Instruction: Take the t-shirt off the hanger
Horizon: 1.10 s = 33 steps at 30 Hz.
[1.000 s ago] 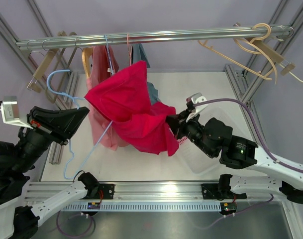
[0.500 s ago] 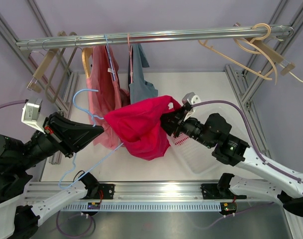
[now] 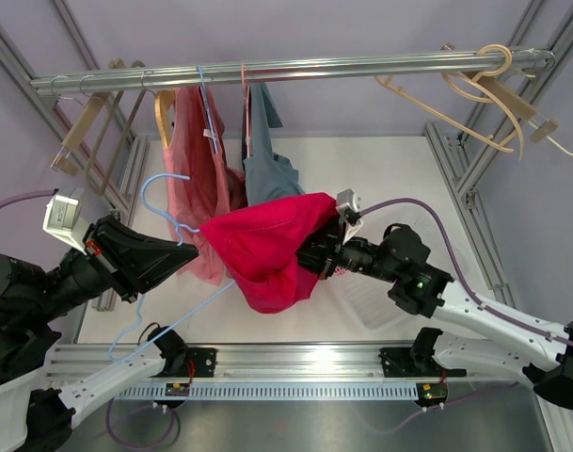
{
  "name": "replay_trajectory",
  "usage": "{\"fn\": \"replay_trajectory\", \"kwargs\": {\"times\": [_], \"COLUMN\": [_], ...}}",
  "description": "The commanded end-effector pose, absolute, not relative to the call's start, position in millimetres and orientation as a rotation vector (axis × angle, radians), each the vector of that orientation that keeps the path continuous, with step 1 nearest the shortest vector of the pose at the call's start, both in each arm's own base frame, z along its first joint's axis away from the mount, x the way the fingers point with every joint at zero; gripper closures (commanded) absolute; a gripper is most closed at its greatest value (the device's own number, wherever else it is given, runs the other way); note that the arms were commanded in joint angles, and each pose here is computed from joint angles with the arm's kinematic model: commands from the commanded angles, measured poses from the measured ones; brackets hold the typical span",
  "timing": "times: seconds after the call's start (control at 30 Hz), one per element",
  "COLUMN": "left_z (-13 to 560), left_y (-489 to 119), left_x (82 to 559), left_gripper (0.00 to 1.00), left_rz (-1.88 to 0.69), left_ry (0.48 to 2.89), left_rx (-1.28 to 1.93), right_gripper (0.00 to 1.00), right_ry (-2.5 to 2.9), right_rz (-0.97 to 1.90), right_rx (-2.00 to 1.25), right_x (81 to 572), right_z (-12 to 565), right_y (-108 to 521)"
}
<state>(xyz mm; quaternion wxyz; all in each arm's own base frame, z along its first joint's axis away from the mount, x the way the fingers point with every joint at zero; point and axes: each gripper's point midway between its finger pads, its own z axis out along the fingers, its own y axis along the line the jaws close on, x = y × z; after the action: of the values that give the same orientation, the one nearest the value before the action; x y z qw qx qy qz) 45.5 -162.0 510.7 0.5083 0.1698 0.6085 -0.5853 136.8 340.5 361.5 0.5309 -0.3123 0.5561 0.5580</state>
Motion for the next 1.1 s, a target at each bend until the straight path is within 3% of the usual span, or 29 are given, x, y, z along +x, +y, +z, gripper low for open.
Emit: {"fn": "replay_trajectory", "kwargs": {"times": [0.0, 0.33, 0.83, 1.07], "left_z": [541.9, 507.0, 503.6, 500.0], "left_y": [-152.3, -146.5, -114.8, -121.4], "left_x": [33.8, 49.6, 41.7, 55.8], "left_gripper": [1.0, 1.0, 1.0, 1.0], "left_rz": [-1.436, -1.323, -1.181, -1.14], "left_ry": [1.328, 1.452, 1.485, 1.513], "left_rx": [0.414, 0.362, 0.337, 0.337], "right_gripper": [1.0, 1.0, 1.0, 1.0], "right_ry": [1.176, 1.168, 0.998, 1.024], "right_rz": [1.366, 1.044, 0.431, 0.26], "right_rx": [-0.651, -0.414, -0.093, -0.092], "right_x": [128.3, 159.7, 198.2, 213.9], "right_z": [404.0, 462.5, 696.8, 720.4], "right_y": [316.9, 246.4, 121.7, 114.9]}}
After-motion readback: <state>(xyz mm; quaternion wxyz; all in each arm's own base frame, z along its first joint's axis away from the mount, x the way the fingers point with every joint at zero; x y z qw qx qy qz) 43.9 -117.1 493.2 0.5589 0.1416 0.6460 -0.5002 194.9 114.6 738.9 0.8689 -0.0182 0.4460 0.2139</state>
